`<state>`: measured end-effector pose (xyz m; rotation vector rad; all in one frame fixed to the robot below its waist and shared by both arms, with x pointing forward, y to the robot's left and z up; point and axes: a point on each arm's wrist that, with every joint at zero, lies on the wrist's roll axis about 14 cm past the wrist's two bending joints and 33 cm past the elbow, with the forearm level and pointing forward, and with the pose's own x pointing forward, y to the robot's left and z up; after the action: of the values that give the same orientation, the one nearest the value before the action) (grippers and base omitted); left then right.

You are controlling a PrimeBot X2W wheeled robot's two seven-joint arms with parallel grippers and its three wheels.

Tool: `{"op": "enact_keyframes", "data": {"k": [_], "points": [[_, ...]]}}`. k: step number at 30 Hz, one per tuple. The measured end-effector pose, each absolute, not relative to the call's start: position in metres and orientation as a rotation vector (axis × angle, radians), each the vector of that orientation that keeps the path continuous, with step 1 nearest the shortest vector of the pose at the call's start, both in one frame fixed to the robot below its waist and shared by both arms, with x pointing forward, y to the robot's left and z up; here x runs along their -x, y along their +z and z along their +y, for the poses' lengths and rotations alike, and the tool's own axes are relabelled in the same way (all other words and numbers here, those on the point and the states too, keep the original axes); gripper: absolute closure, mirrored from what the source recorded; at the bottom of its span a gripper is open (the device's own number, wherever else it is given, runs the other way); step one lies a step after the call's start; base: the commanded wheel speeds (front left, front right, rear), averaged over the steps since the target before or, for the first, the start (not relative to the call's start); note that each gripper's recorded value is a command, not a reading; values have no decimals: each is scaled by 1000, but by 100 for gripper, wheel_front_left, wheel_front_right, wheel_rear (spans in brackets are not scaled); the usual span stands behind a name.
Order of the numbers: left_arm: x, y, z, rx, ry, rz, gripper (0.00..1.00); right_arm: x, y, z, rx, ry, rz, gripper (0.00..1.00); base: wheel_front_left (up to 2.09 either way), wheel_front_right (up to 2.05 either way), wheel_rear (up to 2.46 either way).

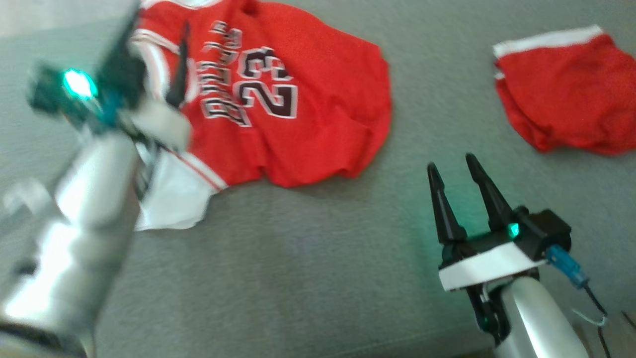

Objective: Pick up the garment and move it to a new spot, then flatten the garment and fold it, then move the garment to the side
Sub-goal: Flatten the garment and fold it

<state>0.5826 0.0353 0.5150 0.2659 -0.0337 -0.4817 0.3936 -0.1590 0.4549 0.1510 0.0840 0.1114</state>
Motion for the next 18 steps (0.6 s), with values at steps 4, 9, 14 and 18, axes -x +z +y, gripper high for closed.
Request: {"op": "enact_keyframes", "data": {"k": [4,9,14,18], "points": [[-532,504,57,-190,-420,-28,0,-389,453,-144,-144,156,91,0,0,0,0],[-464,480,84,-126,-337,24,0,-390,461,-126,-137,212,69,0,0,0,0],[-426,470,98,-51,-254,59,0,-395,459,-116,-189,231,78,0,0,0,0],[-425,475,102,-26,-227,44,0,-405,454,-114,-174,237,87,0,0,0,0]]}}
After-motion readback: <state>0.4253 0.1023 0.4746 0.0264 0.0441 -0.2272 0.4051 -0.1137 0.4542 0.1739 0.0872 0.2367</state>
